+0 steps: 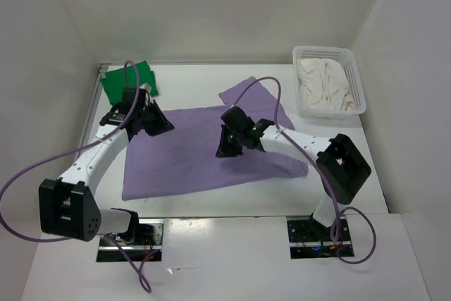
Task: Fold and stack the t-shirts
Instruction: Grap the side of the flattened tshirt furthest away from the robot with both arms
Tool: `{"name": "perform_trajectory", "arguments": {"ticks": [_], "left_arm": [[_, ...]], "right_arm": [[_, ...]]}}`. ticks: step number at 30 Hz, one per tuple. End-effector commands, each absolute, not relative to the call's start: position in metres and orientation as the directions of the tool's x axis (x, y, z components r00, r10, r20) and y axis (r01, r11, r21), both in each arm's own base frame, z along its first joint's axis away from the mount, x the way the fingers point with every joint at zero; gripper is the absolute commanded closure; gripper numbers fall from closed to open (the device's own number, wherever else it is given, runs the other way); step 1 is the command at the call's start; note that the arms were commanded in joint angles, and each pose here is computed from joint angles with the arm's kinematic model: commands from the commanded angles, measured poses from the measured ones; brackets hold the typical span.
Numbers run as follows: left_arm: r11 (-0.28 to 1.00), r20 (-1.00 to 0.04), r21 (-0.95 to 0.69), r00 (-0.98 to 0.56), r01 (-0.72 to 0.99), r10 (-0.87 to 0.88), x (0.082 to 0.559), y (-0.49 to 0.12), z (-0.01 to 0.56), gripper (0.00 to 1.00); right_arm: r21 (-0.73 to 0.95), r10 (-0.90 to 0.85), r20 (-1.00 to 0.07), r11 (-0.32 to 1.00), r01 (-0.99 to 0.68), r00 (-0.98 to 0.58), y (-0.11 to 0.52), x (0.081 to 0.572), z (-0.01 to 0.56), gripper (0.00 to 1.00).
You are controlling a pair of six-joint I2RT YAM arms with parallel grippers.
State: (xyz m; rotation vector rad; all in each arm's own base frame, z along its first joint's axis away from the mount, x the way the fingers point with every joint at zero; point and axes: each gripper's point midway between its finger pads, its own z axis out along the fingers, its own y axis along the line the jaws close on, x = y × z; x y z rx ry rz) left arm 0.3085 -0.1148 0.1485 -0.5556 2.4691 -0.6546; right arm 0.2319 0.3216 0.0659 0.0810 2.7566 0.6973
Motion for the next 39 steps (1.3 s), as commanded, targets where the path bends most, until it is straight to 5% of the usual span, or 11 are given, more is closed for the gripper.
{"name": "perform_trajectory", "arguments": {"ticks": [1, 3, 7, 11, 16, 21, 30, 39], "left_arm": [[0.828, -0.571, -0.522, -0.638, -0.204, -0.517, 0.376, -0.091, 0.177, 0.88], [0.82, -0.6, -0.508, -0.574, -0.263, -0.556, 0.395, -0.064, 0.172, 0.89], [0.791, -0.611, -0.474, -0.501, -0.388, -0.612, 0.433, -0.018, 0.144, 0.9], [0.778, -0.651, -0.413, -0.444, -0.473, -0.616, 0.455, 0.028, 0.132, 0.65], [0.763, -0.639, -0.335, -0.462, -0.552, -0.615, 0.47, 0.062, 0.098, 0.5], [0.745, -0.658, -0.269, -0.448, -0.61, -0.605, 0.481, 0.09, 0.082, 0.45], [0.746, -0.629, -0.246, -0.484, -0.618, -0.609, 0.496, 0.1, 0.052, 0.47], [0.745, -0.616, -0.262, -0.488, -0.613, -0.619, 0.499, 0.097, 0.038, 0.57]], "right_arm": [[0.558, 0.144, -0.41, 0.821, -0.123, -0.901, 0.338, 0.282, 0.135, 0.83], [0.569, 0.171, -0.465, 0.81, -0.145, -0.869, 0.335, 0.311, 0.161, 0.99], [0.593, 0.248, -0.5, 0.796, -0.119, -0.829, 0.309, 0.358, 0.183, 1.0], [0.597, 0.316, -0.546, 0.796, -0.096, -0.776, 0.283, 0.408, 0.198, 0.99], [0.592, 0.325, -0.548, 0.802, -0.082, -0.771, 0.271, 0.45, 0.188, 0.97], [0.596, 0.378, -0.562, 0.802, -0.043, -0.736, 0.244, 0.493, 0.184, 0.96], [0.565, 0.396, -0.584, 0.825, -0.005, -0.708, 0.227, 0.553, 0.167, 0.92], [0.503, 0.421, -0.57, 0.858, 0.105, -0.705, 0.201, 0.603, 0.115, 0.65]]}}
